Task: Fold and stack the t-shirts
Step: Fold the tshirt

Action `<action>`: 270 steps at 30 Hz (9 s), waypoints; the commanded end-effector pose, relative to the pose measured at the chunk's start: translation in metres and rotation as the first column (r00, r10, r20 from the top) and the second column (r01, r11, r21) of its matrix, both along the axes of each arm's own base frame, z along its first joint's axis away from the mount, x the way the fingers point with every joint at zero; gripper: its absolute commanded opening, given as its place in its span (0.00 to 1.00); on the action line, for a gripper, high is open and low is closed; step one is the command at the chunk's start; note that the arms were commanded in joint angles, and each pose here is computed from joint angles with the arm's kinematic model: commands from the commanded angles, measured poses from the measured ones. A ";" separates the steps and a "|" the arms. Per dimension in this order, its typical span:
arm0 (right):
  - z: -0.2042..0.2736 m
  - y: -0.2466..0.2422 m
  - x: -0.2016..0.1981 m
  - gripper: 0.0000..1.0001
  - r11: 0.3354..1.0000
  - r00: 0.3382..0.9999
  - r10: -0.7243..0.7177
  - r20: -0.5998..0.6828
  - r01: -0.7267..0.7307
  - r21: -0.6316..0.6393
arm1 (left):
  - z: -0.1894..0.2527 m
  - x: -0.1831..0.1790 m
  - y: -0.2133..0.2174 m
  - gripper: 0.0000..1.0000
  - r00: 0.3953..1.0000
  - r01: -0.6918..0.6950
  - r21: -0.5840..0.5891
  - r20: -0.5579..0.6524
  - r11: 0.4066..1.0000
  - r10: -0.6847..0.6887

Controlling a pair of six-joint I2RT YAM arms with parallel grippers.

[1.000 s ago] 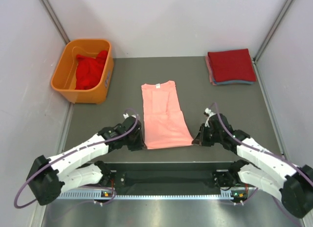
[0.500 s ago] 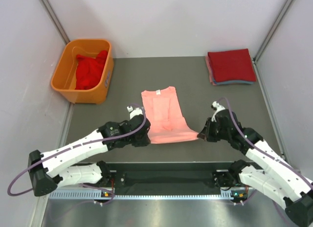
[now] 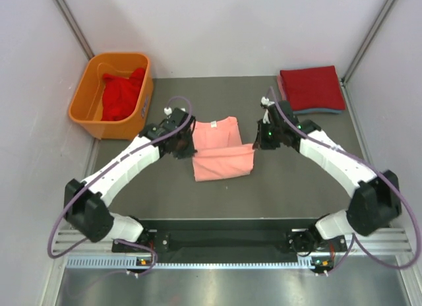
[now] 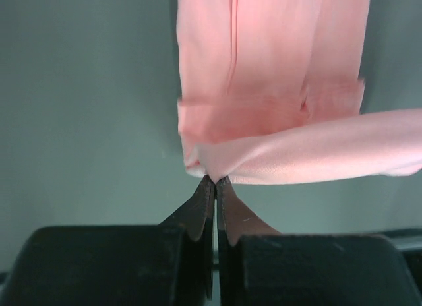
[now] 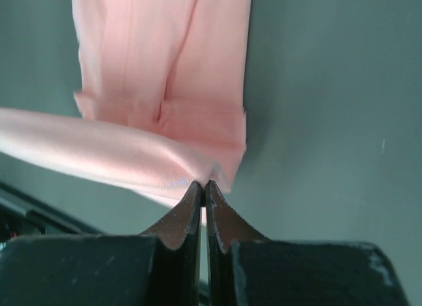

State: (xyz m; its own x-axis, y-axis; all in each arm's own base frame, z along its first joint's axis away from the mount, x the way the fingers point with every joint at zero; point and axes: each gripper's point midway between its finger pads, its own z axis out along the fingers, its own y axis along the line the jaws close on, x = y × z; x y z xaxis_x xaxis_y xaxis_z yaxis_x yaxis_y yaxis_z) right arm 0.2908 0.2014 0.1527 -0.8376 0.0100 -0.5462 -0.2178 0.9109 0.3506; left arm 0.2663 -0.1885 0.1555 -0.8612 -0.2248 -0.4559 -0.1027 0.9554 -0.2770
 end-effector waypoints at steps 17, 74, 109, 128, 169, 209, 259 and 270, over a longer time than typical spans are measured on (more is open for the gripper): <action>-0.012 0.051 0.195 0.00 0.982 0.990 0.126 0.059 -0.133 0.134 | -0.031 0.212 0.024 0.00 0.998 -0.028 0.029 0.050 0.999 0.027; -0.114 0.023 0.046 0.01 0.958 0.985 0.149 -0.086 -0.122 0.258 | -0.094 0.098 0.014 0.24 0.996 0.061 0.111 -0.073 0.992 -0.054; -0.122 0.033 0.005 0.00 0.931 0.976 0.207 -0.065 -0.176 0.320 | -0.105 0.052 0.044 0.29 0.987 0.075 0.239 -0.159 0.968 -0.037; -0.121 0.033 0.005 0.00 0.932 0.975 0.209 -0.069 -0.178 0.315 | -0.108 0.030 0.002 0.45 0.975 0.174 -0.177 -0.105 0.969 -0.195; -0.121 0.016 0.000 0.14 0.951 0.981 0.162 -0.109 -0.125 0.282 | -0.123 0.022 0.038 0.23 0.973 0.093 0.038 -0.217 0.995 -0.083; -0.069 0.014 0.147 0.21 0.966 0.999 0.019 0.031 -0.026 0.258 | -0.089 0.138 -0.023 0.34 0.988 0.157 0.132 -0.019 0.979 -0.156; -0.063 -0.008 0.160 0.26 0.955 0.998 -0.070 -0.011 0.070 0.287 | -0.023 0.158 -0.062 0.34 0.953 0.281 -0.014 0.118 0.960 -0.278; -0.096 -0.008 0.091 0.24 0.942 0.998 -0.047 -0.044 0.059 0.329 | -0.050 0.094 -0.174 0.27 0.909 0.392 0.106 0.110 0.914 -0.403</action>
State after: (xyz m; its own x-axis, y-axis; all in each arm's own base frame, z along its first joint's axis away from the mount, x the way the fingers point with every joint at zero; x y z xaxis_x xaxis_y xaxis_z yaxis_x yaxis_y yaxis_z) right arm 0.3687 0.1846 0.0318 -0.9007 0.2174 -0.3760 -0.0649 0.7886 0.6115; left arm 0.3422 -0.3523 0.1061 -0.8259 0.2046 -0.5253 0.3638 0.9053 -0.2194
